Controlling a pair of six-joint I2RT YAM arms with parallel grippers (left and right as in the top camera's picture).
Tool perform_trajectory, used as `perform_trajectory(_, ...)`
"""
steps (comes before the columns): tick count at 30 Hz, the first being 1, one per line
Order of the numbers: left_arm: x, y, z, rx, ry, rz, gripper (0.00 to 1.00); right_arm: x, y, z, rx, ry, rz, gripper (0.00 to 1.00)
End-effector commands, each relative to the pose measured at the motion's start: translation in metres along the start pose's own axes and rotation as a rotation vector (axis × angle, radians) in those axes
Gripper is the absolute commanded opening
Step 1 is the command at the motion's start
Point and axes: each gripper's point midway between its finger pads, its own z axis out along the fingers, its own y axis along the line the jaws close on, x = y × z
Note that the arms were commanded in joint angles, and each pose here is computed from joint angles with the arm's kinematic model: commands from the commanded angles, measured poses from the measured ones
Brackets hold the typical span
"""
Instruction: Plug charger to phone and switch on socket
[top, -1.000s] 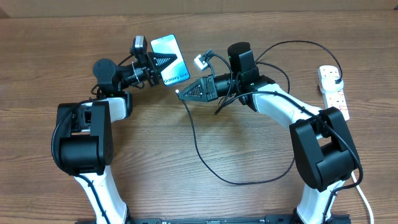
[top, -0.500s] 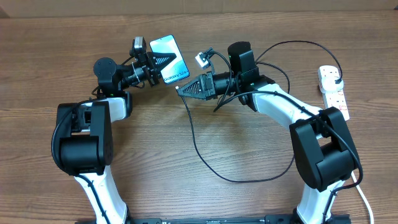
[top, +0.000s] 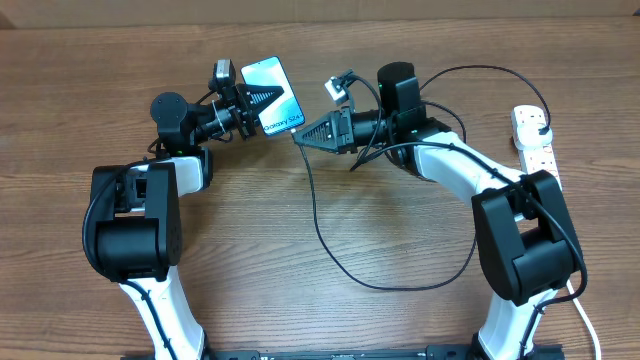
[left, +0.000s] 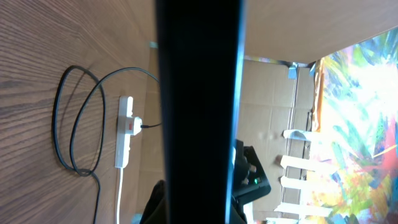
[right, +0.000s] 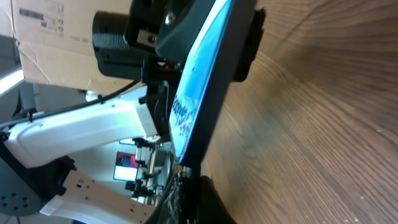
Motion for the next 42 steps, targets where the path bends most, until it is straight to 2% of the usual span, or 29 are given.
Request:
perform_trajectory(1, 0.001, -0.002, 0.0, -0.001, 0.01, 0.046, 0.04, -0.01, 0.018, -0.006, -0.013, -0.019, -0.03, 0.04)
perform_trajectory(25, -0.01, 0.003, 0.0, -0.012, -0.048, 0.061, 0.04, 0.005, 0.027, 0.012, -0.039, 0.037, 0.004, 0.04)
perform_trajectory(42, -0.009, 0.004, 0.0, -0.013, -0.043, 0.061, 0.04, -0.008, 0.016, 0.012, 0.025, -0.036, 0.009, 0.04)
